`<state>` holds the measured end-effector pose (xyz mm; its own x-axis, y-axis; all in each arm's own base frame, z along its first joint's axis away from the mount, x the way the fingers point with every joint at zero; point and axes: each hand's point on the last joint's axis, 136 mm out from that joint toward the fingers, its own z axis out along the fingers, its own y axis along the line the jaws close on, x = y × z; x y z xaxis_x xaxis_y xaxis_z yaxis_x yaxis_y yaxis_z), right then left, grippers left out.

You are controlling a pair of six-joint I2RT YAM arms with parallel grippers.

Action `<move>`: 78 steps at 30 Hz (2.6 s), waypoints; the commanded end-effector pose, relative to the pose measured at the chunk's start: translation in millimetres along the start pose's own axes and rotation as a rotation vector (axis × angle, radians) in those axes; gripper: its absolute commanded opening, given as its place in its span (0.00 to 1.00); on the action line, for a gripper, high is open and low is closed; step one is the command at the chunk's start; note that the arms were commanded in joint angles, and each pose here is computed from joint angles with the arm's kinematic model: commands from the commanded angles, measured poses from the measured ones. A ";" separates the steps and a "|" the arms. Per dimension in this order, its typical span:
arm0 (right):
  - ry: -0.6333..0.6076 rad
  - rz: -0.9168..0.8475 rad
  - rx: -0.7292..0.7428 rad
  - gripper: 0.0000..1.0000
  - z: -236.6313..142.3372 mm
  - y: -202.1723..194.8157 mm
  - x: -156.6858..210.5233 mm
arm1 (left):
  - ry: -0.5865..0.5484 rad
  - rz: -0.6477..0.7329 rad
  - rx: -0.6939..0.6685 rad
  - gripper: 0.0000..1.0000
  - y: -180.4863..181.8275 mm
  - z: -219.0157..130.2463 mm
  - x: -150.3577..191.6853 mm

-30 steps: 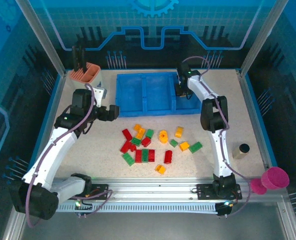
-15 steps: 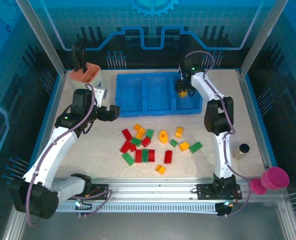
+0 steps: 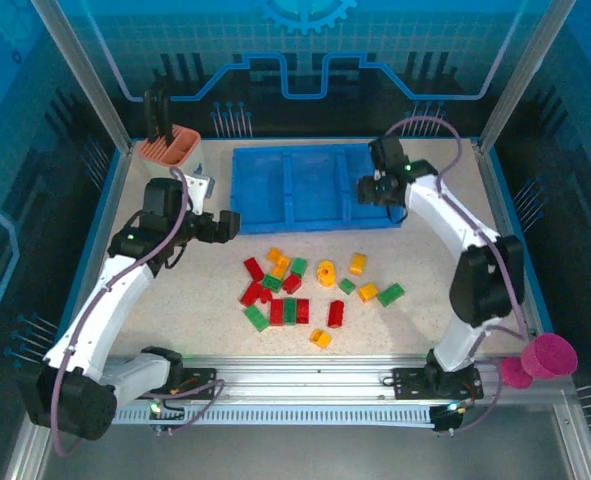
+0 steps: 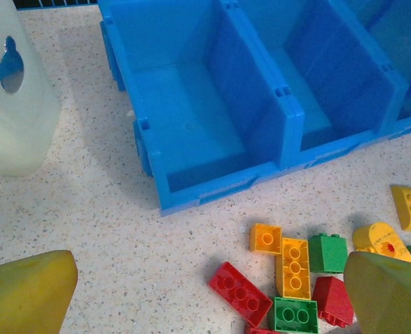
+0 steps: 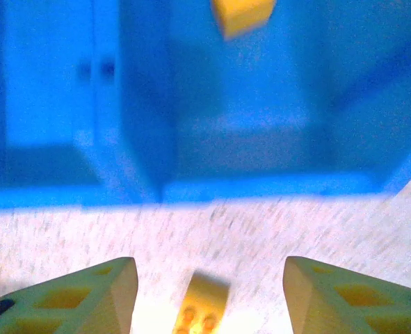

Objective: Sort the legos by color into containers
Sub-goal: Place the lego in the container, then pick up the lego from the center of the table, then place the lego in the container.

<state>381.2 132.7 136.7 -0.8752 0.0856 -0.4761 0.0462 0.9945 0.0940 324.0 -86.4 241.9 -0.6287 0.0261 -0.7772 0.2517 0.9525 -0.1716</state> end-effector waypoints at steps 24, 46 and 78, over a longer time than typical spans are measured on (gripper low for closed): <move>0.317 0.130 0.029 0.45 83.7 5.9 132.5 | -0.043 0.023 0.048 0.99 -14.4 -25.7 -13.0; 0.042 -0.084 0.109 0.24 15.4 -18.1 5.8 | -0.098 0.139 0.190 1.00 -48.0 -42.0 -91.2; 0.095 -0.096 0.128 0.47 119.1 -42.2 -78.0 | -0.025 0.109 0.210 0.99 -46.1 -16.0 -79.6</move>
<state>506.5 95.8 50.9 -0.9230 -0.0067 -0.3847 0.0209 0.9975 -0.0675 351.7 -121.6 323.3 -0.5752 0.0999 -0.8119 0.4365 0.8769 -0.2014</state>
